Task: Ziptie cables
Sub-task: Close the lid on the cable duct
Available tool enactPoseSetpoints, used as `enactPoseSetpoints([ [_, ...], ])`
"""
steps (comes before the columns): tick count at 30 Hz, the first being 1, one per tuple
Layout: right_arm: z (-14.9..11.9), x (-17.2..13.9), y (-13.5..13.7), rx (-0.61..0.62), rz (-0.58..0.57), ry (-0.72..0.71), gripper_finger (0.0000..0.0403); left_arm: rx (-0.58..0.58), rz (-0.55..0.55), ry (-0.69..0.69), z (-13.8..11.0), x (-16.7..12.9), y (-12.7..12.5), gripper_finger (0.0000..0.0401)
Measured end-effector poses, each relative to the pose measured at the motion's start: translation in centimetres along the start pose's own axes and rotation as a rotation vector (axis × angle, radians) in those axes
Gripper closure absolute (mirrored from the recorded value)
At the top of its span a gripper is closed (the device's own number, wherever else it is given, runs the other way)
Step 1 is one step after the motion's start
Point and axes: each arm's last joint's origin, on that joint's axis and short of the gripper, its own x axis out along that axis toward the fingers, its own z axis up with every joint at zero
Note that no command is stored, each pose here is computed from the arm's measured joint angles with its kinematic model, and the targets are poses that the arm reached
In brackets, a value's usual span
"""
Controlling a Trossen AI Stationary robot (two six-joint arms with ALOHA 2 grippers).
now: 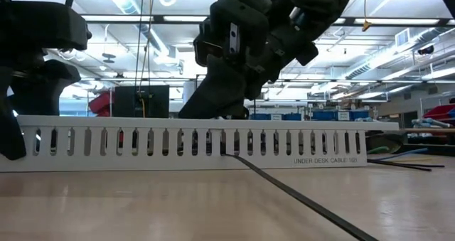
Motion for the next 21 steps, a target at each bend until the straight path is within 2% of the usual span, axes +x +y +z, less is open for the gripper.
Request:
enactPoseSetpoints([
  [8, 0.05, 0.00, -0.14, -0.001, 0.007, -0.006, 0.0403, 0.002, 0.002, 0.003, -0.02, -0.01, 0.02, 0.0166],
  [13, 0.59, -0.11, -0.39, -0.013, 0.052, -0.045, 0.0403, 0.009, 0.005, 0.004, -0.04, 0.01, 0.04, 0.0167],
  [21, 0.65, -0.16, -0.58, -0.023, 0.046, -0.042, 0.0403, 0.016, 0.000, -0.003, 0.05, 0.06, 0.02, 0.0166],
])
